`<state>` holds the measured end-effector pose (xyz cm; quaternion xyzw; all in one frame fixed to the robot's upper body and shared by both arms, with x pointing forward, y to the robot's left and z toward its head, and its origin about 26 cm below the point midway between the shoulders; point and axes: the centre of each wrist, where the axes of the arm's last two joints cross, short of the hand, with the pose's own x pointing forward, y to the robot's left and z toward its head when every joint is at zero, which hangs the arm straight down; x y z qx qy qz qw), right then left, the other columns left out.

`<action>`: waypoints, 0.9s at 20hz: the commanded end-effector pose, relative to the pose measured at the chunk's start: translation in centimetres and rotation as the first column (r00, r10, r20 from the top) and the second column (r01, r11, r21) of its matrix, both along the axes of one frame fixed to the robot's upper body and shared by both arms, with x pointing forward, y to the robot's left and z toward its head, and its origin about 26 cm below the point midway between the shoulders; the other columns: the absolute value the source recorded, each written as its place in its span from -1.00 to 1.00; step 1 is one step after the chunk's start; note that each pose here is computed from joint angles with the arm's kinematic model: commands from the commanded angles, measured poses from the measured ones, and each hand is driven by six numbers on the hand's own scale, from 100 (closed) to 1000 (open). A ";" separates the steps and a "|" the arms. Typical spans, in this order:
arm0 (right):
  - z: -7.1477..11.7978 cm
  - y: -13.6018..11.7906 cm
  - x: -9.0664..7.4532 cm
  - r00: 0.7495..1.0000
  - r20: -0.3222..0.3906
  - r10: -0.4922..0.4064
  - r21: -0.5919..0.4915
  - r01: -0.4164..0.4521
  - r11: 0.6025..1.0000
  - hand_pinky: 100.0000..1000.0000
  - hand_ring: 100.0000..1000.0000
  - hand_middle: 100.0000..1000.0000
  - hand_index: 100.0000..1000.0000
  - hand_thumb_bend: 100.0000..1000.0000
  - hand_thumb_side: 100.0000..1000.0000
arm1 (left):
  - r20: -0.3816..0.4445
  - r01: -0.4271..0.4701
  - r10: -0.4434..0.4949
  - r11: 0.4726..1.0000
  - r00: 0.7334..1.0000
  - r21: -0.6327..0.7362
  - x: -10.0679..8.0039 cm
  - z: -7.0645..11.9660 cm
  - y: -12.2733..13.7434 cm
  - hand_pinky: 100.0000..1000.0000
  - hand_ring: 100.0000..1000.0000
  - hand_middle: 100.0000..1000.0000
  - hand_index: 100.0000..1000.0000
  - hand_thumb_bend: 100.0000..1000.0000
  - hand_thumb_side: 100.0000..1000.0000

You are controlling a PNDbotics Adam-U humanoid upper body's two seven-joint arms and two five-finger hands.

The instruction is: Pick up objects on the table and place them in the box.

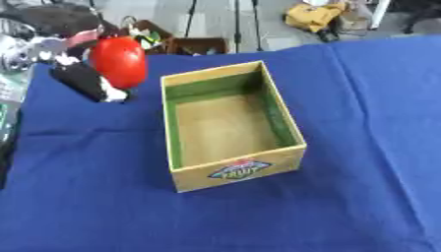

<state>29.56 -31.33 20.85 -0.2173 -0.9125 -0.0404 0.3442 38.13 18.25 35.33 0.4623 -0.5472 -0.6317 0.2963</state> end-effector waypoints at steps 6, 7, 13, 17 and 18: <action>1.2 0.6 0.0 0.998 0.037 0.045 -0.010 -0.045 0.999 0.40 0.40 0.13 0.46 -1.00 0.58 | 0.074 0.018 -0.022 0.998 0.997 0.052 3.0 -1.6 -6.6 -1.00 -0.51 -0.35 0.07 -1.00 -0.08; 1.2 0.6 0.0 0.998 0.038 0.048 -0.010 -0.048 0.999 0.40 0.40 0.13 0.46 -1.00 0.58 | 0.066 0.006 -0.011 0.997 0.998 0.071 3.5 -2.3 -7.2 -1.00 -0.50 -0.34 0.07 -1.00 -0.07; 1.3 0.8 0.1 0.997 0.044 0.062 -0.005 -0.061 0.998 0.40 0.40 0.13 0.46 -1.00 0.58 | -0.028 -0.039 0.044 0.984 0.999 0.174 5.5 -7.1 -9.5 -1.00 -0.46 -0.30 0.08 -1.00 -0.05; 1.4 0.9 0.2 0.997 0.046 0.064 -0.002 -0.063 0.998 0.40 0.40 0.13 0.46 -1.00 0.58 | -0.072 -0.034 0.050 0.977 0.996 0.211 6.1 -8.9 -10.1 -1.00 -0.41 -0.29 0.10 -1.00 -0.08; 1.4 0.9 0.2 0.997 0.046 0.064 -0.001 -0.064 0.998 0.40 0.40 0.13 0.46 -1.00 0.58 | -0.084 -0.030 0.049 0.975 0.995 0.221 6.2 -9.3 -10.3 -1.00 -0.39 -0.28 0.11 -1.00 -0.07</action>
